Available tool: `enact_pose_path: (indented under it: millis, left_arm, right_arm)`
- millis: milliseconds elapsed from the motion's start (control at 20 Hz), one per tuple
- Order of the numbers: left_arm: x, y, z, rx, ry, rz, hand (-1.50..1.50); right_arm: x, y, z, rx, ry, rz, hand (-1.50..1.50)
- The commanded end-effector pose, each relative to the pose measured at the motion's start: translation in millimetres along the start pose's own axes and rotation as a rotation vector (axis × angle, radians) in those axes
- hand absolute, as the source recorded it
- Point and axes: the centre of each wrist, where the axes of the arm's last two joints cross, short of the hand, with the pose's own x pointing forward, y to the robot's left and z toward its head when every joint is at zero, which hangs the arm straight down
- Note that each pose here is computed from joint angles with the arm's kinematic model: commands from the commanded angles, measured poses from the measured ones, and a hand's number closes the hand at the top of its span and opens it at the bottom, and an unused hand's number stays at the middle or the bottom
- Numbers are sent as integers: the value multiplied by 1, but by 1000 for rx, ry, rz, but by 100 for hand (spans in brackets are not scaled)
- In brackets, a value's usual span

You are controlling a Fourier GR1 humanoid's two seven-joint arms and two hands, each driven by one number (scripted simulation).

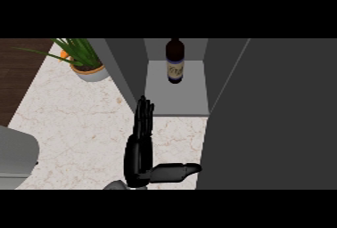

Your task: Pick up the wine, place it into the cabinet and close the cabinet

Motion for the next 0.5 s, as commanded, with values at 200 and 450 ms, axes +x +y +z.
enact_pose_path:
  millis: [200, 450]
  left_arm:
    - [31, 9, 35, 21, -22, 52, -150]
    - [71, 39, 46, -64, -13, 50, -150]
  right_arm:
    - [15, 5, 23, 37, -20, -43, -150]
    - [5, 1, 12, 98, 2, -98, -150]
